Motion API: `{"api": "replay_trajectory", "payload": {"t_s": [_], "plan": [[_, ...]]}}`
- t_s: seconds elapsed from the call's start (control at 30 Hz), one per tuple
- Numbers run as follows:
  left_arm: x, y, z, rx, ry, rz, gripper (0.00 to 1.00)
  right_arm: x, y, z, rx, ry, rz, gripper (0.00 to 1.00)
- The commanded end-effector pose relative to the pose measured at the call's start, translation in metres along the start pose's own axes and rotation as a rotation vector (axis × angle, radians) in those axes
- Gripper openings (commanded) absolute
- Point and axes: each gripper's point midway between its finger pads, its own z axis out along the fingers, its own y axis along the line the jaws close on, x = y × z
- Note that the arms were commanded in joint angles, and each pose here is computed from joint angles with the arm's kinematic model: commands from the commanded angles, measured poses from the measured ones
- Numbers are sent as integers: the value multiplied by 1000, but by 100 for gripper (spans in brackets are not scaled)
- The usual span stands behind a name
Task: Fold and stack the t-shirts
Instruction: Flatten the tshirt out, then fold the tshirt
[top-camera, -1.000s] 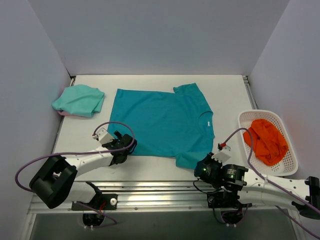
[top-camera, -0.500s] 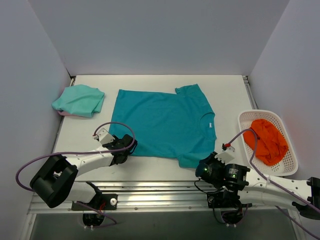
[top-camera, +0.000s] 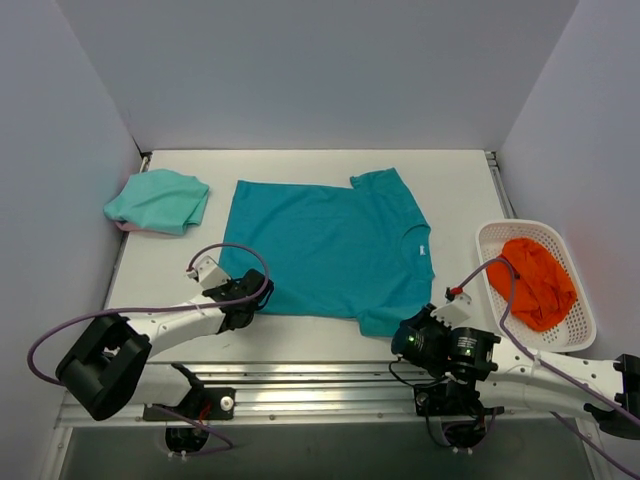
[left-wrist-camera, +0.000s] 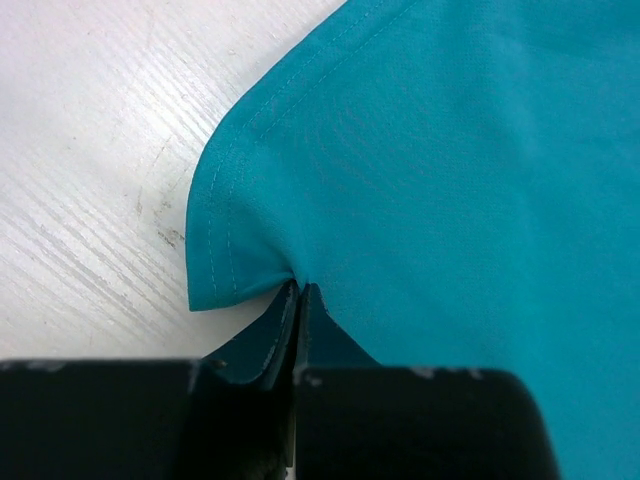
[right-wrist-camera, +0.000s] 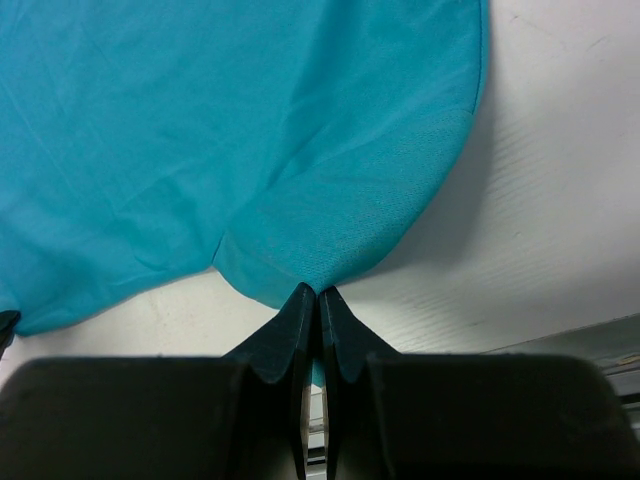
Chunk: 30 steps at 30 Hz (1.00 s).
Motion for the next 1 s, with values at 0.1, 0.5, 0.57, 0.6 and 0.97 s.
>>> {"api": "replay_trajectory", "payload": {"t_s": [0.1, 0.5, 0.57, 0.6, 0.97], "plan": [[-20, -8, -27, 89, 19, -5, 2, -27, 5, -7, 11, -94, 22, 0], [-69, -43, -42, 217, 36, 37, 2, -74, 45, -23, -2, -272, 14, 0], [-70, -55, -36, 260, 72, 35, 2, -79, 52, -24, -7, -300, 9, 0], [-79, -60, -33, 269, 58, 21, 2, -84, 59, -23, -1, -327, 0, 0], [-107, -84, -21, 288, 33, 30, 2, -127, 95, 15, 151, -438, -145, 0]]}}
